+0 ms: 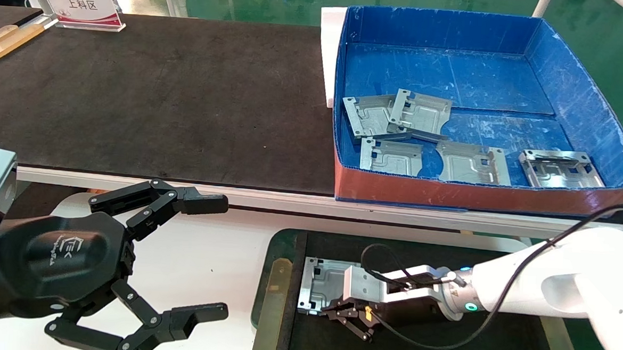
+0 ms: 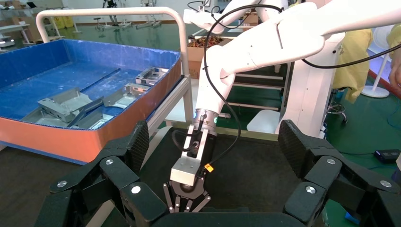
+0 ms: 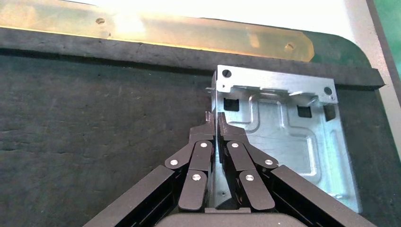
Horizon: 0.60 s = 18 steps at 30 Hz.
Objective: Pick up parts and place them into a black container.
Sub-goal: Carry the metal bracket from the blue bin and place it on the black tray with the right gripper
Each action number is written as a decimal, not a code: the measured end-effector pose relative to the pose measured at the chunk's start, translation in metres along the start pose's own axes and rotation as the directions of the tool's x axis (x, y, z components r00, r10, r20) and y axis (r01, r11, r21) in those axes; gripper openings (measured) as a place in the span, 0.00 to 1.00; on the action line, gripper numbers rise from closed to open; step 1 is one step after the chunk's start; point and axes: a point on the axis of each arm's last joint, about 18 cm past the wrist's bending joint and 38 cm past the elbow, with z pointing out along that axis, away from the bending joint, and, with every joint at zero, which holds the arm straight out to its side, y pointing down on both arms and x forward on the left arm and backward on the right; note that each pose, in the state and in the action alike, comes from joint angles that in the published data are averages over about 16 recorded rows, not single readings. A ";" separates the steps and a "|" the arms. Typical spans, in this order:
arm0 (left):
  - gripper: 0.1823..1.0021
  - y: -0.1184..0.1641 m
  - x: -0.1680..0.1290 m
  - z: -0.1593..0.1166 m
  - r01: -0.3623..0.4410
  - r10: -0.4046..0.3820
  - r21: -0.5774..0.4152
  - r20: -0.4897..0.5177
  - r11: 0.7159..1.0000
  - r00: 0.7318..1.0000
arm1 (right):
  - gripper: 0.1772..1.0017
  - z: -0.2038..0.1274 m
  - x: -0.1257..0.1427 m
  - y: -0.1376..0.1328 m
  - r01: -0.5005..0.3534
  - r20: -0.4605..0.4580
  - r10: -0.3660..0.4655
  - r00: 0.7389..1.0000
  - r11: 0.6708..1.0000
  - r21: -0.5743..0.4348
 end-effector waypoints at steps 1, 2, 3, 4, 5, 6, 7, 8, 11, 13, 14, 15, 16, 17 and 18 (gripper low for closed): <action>1.00 0.000 0.000 0.000 0.000 0.000 0.000 0.000 1.000 1.000 | 0.04 -0.001 0.000 0.000 0.001 0.000 -0.001 1.000 1.000 0.000; 1.00 0.000 0.000 0.000 0.000 0.000 0.000 0.000 1.000 1.000 | 0.04 -0.002 0.001 0.000 0.002 0.000 -0.002 1.000 1.000 -0.001; 1.00 0.000 0.000 0.000 0.000 0.000 0.000 0.000 1.000 1.000 | 0.04 -0.003 0.001 -0.001 0.002 0.000 -0.002 1.000 1.000 0.000; 1.00 0.000 0.000 0.000 0.000 0.000 0.000 0.000 1.000 1.000 | 0.05 -0.004 0.002 -0.001 0.003 0.000 -0.003 1.000 1.000 0.000; 1.00 0.000 0.000 0.000 0.000 0.000 0.000 0.000 1.000 1.000 | 0.06 -0.006 0.002 -0.001 0.002 -0.001 -0.002 1.000 1.000 0.002; 1.00 0.000 0.000 0.000 0.000 0.000 0.000 0.000 1.000 1.000 | 0.06 -0.007 0.003 -0.002 0.002 -0.001 -0.002 1.000 1.000 0.004; 1.00 0.000 0.000 0.000 0.000 0.000 0.000 0.000 1.000 1.000 | 0.07 -0.009 0.004 -0.002 0.001 -0.002 -0.001 1.000 1.000 0.007; 1.00 0.000 0.000 0.000 0.000 0.000 0.000 0.000 1.000 1.000 | 0.08 -0.011 0.005 -0.003 0.001 -0.003 -0.001 1.000 1.000 0.010; 1.00 0.000 0.000 0.000 0.000 0.000 0.000 0.000 1.000 1.000 | 0.13 -0.018 0.007 -0.006 -0.001 -0.004 0.001 1.000 1.000 0.024; 1.00 0.000 0.000 0.000 0.000 0.000 0.000 0.000 1.000 1.000 | 0.16 -0.025 0.008 -0.008 -0.001 -0.004 0.002 1.000 0.999 0.037; 1.00 0.000 0.000 0.000 0.000 0.000 0.000 0.000 1.000 1.000 | 0.17 -0.028 0.009 -0.009 -0.002 -0.004 0.002 1.000 0.999 0.044; 1.00 0.000 0.000 0.000 0.000 0.000 0.000 0.000 1.000 1.000 | 0.19 -0.032 0.010 -0.011 -0.002 -0.004 0.002 1.000 0.999 0.052; 1.00 0.000 0.000 0.000 0.000 0.000 0.000 0.000 1.000 1.000 | 0.20 -0.036 0.011 -0.013 -0.002 -0.005 0.003 1.000 0.998 0.061; 1.00 0.000 0.000 0.000 0.000 0.000 0.000 0.000 1.000 1.000 | 0.23 -0.040 0.012 -0.015 -0.003 -0.006 0.003 1.000 0.997 0.071; 1.00 0.000 0.000 0.000 0.000 0.000 0.000 0.000 1.000 1.000 | 0.25 -0.044 0.014 -0.017 -0.004 -0.008 0.005 1.000 0.997 0.082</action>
